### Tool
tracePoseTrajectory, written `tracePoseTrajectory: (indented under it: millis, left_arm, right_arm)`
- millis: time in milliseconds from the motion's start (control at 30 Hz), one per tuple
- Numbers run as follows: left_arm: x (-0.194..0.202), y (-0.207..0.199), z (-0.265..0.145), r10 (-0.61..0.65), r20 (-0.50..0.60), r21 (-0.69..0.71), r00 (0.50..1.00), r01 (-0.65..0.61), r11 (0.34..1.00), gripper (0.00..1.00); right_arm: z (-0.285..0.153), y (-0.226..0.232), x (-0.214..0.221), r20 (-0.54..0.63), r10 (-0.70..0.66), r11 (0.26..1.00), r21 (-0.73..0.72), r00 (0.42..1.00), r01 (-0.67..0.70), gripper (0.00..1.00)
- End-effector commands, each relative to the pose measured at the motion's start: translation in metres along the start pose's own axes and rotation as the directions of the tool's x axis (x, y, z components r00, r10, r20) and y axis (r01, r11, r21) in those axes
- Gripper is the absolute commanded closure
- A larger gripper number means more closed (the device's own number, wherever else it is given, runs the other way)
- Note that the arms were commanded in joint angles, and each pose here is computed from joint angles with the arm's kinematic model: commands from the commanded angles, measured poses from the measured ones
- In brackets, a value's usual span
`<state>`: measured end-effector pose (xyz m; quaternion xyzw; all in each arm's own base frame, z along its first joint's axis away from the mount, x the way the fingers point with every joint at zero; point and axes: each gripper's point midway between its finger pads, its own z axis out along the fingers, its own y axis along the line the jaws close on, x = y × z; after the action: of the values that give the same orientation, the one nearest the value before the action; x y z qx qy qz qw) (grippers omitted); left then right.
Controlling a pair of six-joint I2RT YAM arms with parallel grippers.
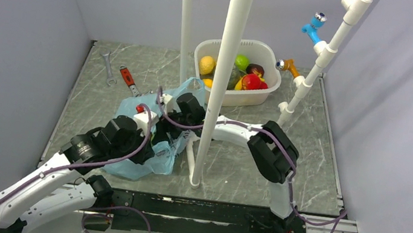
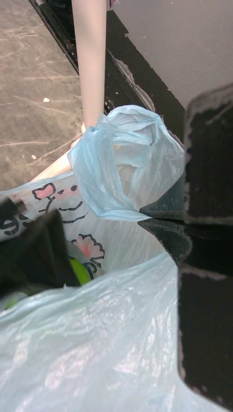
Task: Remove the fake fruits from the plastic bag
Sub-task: Take out the fake fruit from the plastic bag, then place the fake fruit in the bin, then place the plastic bag at the center of the board.
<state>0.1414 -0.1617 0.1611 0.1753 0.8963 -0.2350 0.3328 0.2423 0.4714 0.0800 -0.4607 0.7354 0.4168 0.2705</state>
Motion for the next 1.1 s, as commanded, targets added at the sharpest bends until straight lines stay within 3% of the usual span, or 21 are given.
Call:
tracePoseTrajectory:
  millis: [0,333,567,667,867,967,1067]
  left_arm:
    - [-0.018,0.007,-0.014,-0.024,0.089,-0.055,0.996,0.029,0.998,1.00]
    - [-0.067,0.039,-0.048,-0.031,0.313,-0.253,0.949,0.114,0.961,1.00]
    - [-0.164,0.045,-0.107,0.138,0.538,-0.401,0.832,0.108,0.909,1.00]
    - [-0.198,0.043,-0.117,0.230,0.540,-0.471,0.810,0.064,0.880,1.00]
    - [-0.232,0.069,-0.115,0.324,0.467,-0.648,0.823,0.069,0.759,1.00]
    - [-0.237,0.094,-0.117,0.324,0.440,-0.719,0.838,0.112,0.686,1.00]
    - [-0.233,0.107,-0.114,0.266,0.469,-0.705,0.842,0.176,0.687,1.00]
  right_arm:
    - [-0.050,0.008,-0.075,0.232,0.027,0.999,-0.031,0.972,-0.020,0.69]
    - [-0.147,0.006,-0.141,0.452,0.058,0.997,0.013,0.890,-0.071,0.71]
    - [-0.223,-0.021,-0.176,0.569,-0.018,0.973,0.201,0.822,-0.118,0.71]
    - [-0.246,-0.040,-0.183,0.593,-0.033,0.946,0.278,0.805,-0.166,0.73]
    - [-0.283,-0.086,-0.185,0.621,-0.032,0.870,0.402,0.783,-0.284,0.76]
    - [-0.294,-0.105,-0.190,0.629,-0.046,0.843,0.441,0.776,-0.307,0.76]
    - [-0.297,-0.132,-0.193,0.615,-0.048,0.803,0.493,0.787,-0.336,0.76]
